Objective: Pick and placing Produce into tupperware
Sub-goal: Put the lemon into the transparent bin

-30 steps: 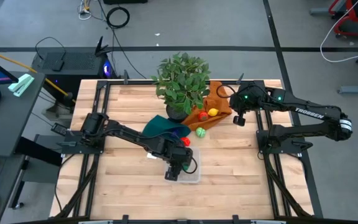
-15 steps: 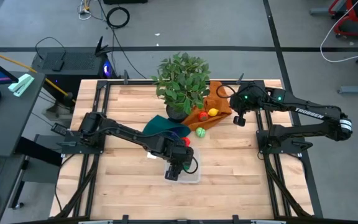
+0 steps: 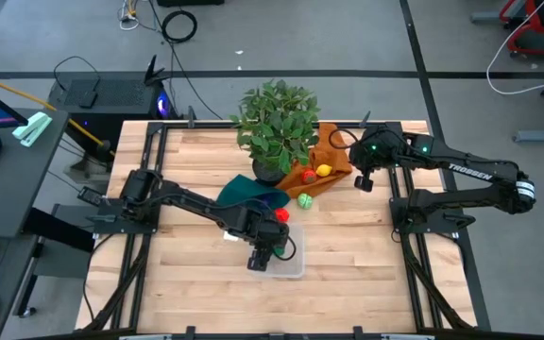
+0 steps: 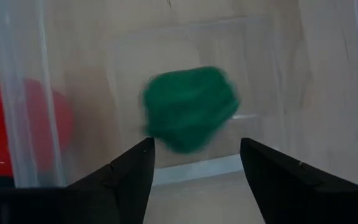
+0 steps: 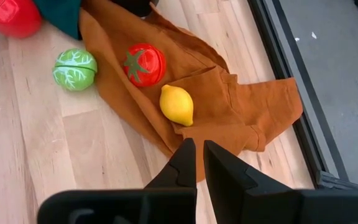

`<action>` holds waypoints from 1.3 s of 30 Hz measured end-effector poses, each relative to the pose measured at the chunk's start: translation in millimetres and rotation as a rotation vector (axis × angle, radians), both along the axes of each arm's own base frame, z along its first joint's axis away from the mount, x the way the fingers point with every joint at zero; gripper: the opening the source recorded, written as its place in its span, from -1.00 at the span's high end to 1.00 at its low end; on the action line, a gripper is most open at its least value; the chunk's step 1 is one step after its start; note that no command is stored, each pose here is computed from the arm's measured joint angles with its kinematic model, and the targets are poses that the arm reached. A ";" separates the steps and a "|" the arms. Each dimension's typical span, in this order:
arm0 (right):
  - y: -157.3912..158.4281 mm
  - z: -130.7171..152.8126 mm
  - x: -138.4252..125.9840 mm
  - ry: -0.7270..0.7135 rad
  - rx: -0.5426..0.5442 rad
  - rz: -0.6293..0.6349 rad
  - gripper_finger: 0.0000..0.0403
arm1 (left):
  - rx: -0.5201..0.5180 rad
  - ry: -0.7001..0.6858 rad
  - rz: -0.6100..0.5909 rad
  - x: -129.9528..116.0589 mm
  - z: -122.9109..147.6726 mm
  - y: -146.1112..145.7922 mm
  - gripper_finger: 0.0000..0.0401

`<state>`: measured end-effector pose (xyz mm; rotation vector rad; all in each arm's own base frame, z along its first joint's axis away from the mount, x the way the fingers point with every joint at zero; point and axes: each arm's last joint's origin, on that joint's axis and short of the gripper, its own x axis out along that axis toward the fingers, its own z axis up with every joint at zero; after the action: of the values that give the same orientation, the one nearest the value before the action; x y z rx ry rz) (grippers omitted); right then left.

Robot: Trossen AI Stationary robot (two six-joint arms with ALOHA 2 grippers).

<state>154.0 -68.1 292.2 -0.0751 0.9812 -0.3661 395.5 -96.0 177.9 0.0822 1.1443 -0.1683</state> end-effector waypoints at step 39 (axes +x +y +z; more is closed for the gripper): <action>1.8 -2.3 -2.8 0.025 0.042 -0.002 1.00 | 0.365 -0.157 0.194 -76.1 97.5 -4.1 0.46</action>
<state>151.2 -66.3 289.9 -0.0406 1.0135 -0.3473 319.4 -100.1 275.5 0.3009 1.0084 0.2178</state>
